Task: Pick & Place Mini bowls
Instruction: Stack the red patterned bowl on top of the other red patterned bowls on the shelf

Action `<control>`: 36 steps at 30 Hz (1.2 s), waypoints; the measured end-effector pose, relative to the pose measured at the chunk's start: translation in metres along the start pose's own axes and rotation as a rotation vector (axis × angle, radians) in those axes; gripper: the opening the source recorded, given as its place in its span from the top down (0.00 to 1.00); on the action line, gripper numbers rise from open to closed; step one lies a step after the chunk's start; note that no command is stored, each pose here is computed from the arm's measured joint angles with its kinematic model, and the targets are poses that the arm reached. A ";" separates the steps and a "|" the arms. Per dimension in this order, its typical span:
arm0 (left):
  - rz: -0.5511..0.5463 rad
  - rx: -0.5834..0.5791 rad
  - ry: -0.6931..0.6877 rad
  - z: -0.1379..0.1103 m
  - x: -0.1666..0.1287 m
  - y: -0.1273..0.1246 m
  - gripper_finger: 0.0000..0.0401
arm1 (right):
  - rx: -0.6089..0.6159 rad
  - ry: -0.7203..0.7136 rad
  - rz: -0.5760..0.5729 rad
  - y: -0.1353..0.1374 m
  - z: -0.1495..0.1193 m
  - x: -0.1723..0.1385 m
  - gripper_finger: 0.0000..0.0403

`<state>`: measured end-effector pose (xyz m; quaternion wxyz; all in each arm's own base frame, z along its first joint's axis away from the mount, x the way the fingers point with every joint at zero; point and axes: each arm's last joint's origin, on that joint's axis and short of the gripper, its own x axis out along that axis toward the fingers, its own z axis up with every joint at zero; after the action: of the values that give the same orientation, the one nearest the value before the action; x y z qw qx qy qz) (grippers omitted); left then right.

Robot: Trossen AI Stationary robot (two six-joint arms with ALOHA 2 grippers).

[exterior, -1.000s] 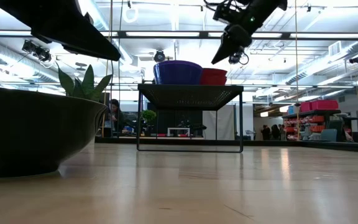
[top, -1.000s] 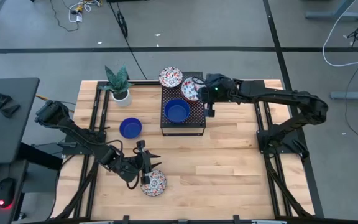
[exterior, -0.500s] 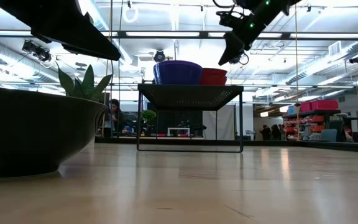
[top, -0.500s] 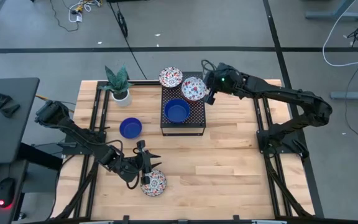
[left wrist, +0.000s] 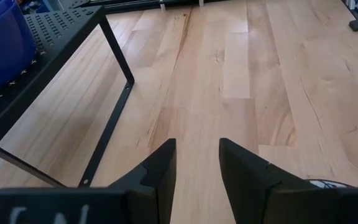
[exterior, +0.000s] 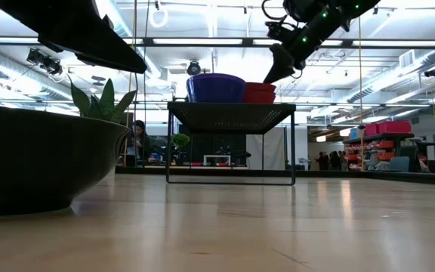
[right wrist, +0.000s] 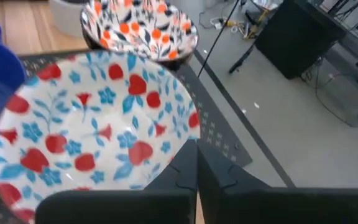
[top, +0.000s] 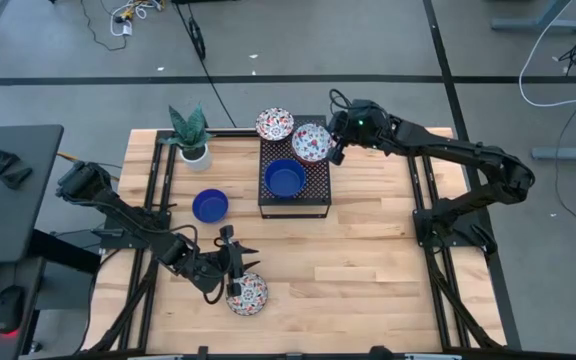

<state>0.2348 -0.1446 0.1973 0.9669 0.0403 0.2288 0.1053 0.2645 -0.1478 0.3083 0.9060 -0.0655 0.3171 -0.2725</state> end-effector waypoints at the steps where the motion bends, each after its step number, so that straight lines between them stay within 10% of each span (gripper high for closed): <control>1: 0.000 0.000 0.000 0.000 0.000 0.000 0.69 | 0.006 -0.010 0.001 0.000 0.001 0.000 0.99; 11: 0.017 -0.014 -0.002 0.002 0.004 0.004 0.69 | 0.097 -0.241 0.308 0.014 0.019 0.011 0.99; 36: 0.000 -0.042 0.008 0.005 0.011 0.011 0.69 | 0.135 -0.274 0.302 0.023 0.010 0.070 0.99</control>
<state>0.2444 -0.1319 0.1983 0.9666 0.0193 0.2305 0.1104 0.3271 -0.1668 0.2720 0.9735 0.0071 0.1783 -0.1430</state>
